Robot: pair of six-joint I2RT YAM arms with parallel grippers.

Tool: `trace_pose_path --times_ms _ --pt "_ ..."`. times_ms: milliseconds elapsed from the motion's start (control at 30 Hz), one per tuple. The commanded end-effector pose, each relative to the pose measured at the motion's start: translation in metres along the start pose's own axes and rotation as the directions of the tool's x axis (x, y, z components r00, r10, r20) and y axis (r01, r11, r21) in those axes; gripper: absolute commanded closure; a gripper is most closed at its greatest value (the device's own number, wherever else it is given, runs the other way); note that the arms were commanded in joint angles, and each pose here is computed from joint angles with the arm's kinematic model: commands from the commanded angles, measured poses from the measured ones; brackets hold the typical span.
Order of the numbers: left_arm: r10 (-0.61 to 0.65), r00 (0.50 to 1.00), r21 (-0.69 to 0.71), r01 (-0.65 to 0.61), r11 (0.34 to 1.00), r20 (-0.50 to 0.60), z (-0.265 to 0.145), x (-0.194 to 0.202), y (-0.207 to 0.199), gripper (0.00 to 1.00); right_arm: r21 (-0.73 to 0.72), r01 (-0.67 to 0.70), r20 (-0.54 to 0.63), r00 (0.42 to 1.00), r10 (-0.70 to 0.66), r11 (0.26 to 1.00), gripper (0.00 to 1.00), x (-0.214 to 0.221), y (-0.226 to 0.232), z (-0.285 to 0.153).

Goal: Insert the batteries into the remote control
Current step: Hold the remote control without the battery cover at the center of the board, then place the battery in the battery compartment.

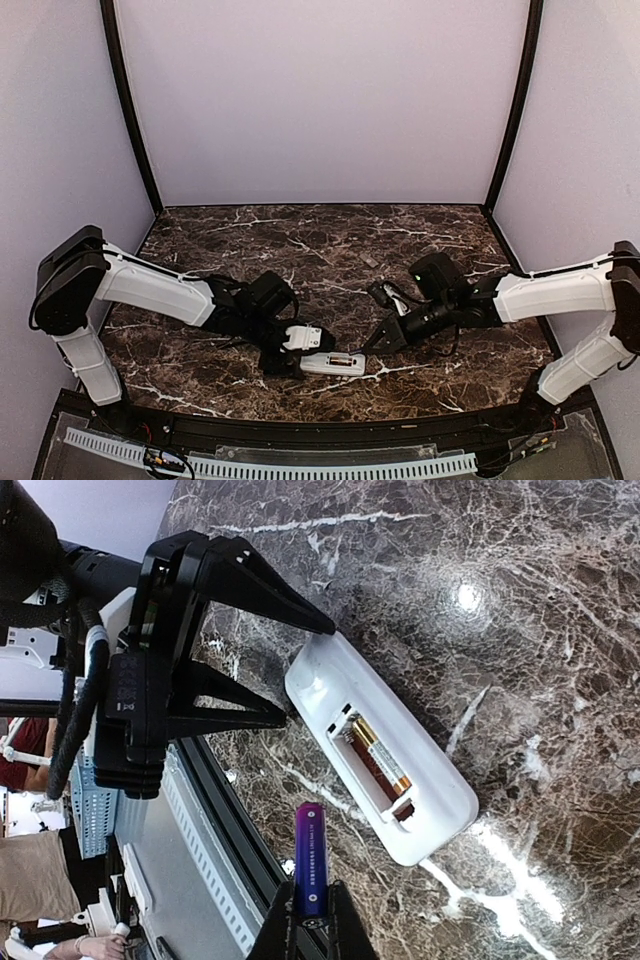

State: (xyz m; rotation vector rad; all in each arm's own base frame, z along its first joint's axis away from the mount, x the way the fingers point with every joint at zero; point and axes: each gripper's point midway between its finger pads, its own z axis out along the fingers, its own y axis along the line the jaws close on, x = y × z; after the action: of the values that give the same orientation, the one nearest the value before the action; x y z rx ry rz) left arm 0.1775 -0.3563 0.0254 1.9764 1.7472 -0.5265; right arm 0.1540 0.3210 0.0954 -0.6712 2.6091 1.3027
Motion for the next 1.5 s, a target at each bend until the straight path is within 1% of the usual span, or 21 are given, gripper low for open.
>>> trace_pose_path --times_ms 0,267,433,567,667,1067,1467 --pt "-0.048 0.999 0.015 0.047 0.999 0.022 -0.009 -0.002 -0.014 0.3 -0.015 -0.014 0.001 1.0 0.014 1.0 1.0 -0.002 -0.007 0.008" --pt "-0.078 0.997 -0.001 0.078 0.997 0.023 -0.007 0.002 -0.016 0.27 -0.026 -0.015 -0.004 1.0 0.015 1.0 1.0 -0.007 -0.01 0.02" --pt "-0.08 0.996 -0.012 0.08 0.997 0.024 -0.007 0.002 -0.014 0.25 -0.022 0.0 -0.036 0.999 -0.001 1.0 1.0 -0.007 -0.012 0.026" --pt "-0.082 0.996 -0.015 0.082 0.997 0.022 -0.007 0.002 -0.014 0.24 0.011 0.024 -0.107 0.994 -0.023 1.0 1.0 -0.006 -0.013 0.027" --pt "-0.082 0.996 -0.014 0.082 0.997 0.023 -0.007 0.002 -0.014 0.23 0.024 0.039 -0.113 0.993 -0.036 0.999 1.0 -0.01 -0.012 0.026" --pt "-0.075 0.997 -0.017 0.075 0.997 0.022 -0.007 0.002 -0.013 0.23 0.041 0.04 -0.173 0.984 -0.032 0.998 1.0 -0.002 -0.017 0.039" --pt "-0.073 0.997 -0.019 0.074 0.997 0.021 -0.007 0.001 -0.013 0.23 0.06 0.022 -0.181 0.983 -0.011 0.998 1.0 -0.003 -0.022 0.047"
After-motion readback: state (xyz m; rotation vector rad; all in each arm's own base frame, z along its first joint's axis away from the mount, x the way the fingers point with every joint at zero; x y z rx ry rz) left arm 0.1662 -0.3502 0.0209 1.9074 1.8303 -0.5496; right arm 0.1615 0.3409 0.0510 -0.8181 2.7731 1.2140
